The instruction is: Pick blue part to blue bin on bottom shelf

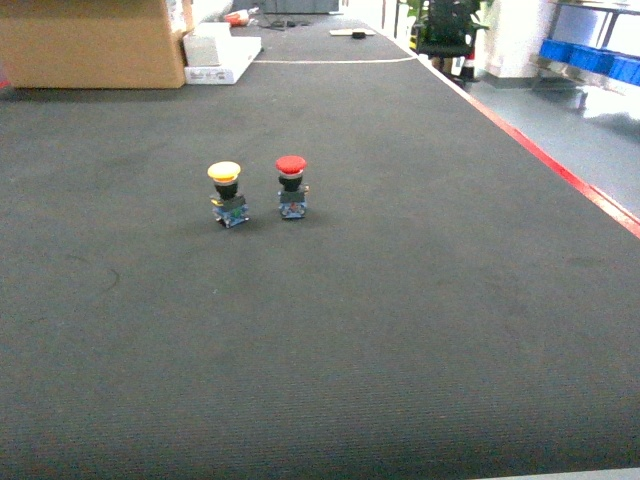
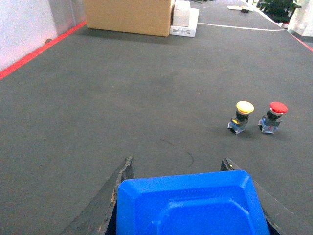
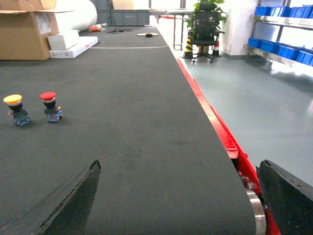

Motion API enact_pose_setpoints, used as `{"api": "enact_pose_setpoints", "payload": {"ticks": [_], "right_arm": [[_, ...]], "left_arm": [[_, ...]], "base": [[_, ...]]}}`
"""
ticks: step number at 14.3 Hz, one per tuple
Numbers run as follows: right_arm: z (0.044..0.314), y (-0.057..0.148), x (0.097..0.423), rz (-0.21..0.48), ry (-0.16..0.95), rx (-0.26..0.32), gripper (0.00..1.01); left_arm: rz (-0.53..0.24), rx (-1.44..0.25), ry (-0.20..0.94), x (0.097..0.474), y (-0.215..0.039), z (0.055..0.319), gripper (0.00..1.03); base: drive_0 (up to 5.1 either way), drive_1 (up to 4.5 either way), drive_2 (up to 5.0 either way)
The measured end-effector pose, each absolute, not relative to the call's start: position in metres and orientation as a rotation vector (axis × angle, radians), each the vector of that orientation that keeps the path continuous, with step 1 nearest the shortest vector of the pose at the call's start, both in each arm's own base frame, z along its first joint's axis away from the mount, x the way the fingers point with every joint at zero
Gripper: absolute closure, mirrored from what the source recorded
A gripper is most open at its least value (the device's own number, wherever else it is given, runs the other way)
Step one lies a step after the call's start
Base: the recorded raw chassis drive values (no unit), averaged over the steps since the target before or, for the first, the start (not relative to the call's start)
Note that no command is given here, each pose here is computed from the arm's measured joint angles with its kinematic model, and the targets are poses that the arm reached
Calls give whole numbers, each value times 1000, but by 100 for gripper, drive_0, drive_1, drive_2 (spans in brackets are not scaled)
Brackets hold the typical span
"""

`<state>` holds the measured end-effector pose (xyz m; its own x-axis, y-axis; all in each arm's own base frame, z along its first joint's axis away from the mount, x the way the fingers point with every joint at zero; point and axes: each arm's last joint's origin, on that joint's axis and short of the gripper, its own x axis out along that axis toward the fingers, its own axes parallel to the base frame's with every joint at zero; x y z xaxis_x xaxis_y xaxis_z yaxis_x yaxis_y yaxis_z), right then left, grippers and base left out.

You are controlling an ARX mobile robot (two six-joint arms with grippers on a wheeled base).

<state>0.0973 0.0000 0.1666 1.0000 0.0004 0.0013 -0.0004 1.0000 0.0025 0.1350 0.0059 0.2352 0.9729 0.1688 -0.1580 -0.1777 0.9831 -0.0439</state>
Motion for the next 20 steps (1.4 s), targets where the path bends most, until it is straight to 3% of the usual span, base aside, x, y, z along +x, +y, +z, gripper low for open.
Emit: {"api": "enact_pose_setpoints", "payload": {"ticks": [20], "right_arm": [[167, 0, 97, 0, -1, 2, 3]], "left_arm": [[175, -58, 155, 135, 6, 235, 59]], "base": [[-160, -160, -160]]}}
